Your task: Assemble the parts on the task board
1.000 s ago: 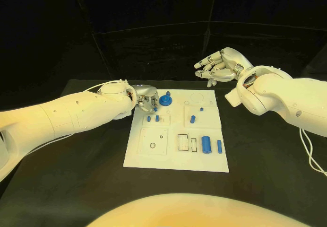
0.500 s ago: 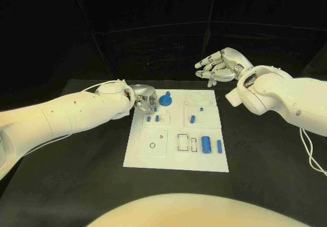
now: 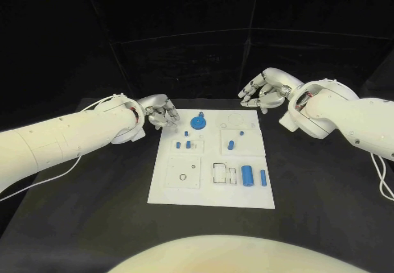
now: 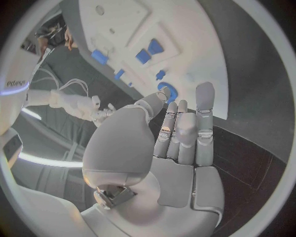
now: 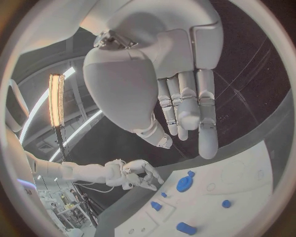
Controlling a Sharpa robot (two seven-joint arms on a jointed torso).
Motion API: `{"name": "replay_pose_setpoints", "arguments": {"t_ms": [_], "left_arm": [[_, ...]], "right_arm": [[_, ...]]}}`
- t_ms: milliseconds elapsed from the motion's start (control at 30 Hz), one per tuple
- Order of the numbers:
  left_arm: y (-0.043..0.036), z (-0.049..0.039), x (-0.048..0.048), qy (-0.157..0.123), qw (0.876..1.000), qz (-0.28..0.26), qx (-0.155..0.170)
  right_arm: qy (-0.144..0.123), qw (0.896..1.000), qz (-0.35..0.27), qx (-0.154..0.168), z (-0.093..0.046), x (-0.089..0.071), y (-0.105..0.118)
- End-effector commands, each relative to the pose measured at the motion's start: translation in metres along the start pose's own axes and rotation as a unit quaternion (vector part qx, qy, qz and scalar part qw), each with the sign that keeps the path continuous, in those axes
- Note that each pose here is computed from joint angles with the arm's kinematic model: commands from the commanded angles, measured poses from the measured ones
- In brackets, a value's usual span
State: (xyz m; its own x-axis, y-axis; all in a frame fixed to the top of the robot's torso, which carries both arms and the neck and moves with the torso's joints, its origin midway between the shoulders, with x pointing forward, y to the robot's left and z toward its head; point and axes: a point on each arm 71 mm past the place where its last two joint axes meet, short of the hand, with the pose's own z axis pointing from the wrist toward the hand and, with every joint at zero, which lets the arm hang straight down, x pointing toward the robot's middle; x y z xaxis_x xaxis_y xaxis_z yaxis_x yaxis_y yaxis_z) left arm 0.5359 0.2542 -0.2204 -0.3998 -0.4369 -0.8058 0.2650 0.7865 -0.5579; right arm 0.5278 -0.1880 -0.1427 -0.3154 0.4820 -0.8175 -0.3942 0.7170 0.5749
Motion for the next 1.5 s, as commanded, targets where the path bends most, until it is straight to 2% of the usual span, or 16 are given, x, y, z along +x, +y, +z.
{"name": "replay_pose_setpoints", "arguments": {"t_ms": [33, 133, 167, 200, 267, 400, 567, 867, 1167, 1500], "left_arm": [[-0.0072, -0.0036, -0.0137, -0.080, 0.966, -0.238, 0.058], [-0.0102, -0.0082, -0.0172, -0.102, 0.929, -0.348, 0.081], [-0.0119, -0.0102, -0.0173, -0.108, 0.911, -0.387, 0.088], [-0.0133, -0.0116, -0.0169, -0.110, 0.901, -0.410, 0.092], [-0.0164, -0.0142, -0.0155, -0.111, 0.883, -0.446, 0.100], [-0.0223, -0.0182, -0.0115, -0.108, 0.861, -0.485, 0.111], [-0.0283, -0.0211, -0.0078, -0.104, 0.849, -0.504, 0.123], [-0.0328, -0.0238, -0.0054, -0.106, 0.840, -0.516, 0.134], [-0.0352, -0.0263, -0.0036, -0.103, 0.836, -0.521, 0.136], [-0.0359, -0.0274, -0.0031, -0.100, 0.836, -0.522, 0.135]], "right_arm": [[0.044, 0.990, -0.135, 0.001, -0.002, 0.008, -0.003], [0.052, 0.981, -0.184, 0.002, -0.006, 0.013, -0.007], [0.055, 0.978, -0.203, 0.001, -0.007, 0.017, -0.009], [0.057, 0.975, -0.214, 0.000, -0.009, 0.019, -0.010], [0.062, 0.971, -0.233, -0.002, -0.011, 0.025, -0.013], [0.070, 0.964, -0.256, -0.005, -0.014, 0.036, -0.016], [0.075, 0.960, -0.269, -0.006, -0.016, 0.046, -0.020], [0.082, 0.958, -0.275, -0.009, -0.012, 0.061, -0.021], [0.086, 0.958, -0.273, -0.017, -0.006, 0.070, -0.019], [0.106, 0.956, -0.274, -0.012, -0.001, 0.075, -0.019]]}}
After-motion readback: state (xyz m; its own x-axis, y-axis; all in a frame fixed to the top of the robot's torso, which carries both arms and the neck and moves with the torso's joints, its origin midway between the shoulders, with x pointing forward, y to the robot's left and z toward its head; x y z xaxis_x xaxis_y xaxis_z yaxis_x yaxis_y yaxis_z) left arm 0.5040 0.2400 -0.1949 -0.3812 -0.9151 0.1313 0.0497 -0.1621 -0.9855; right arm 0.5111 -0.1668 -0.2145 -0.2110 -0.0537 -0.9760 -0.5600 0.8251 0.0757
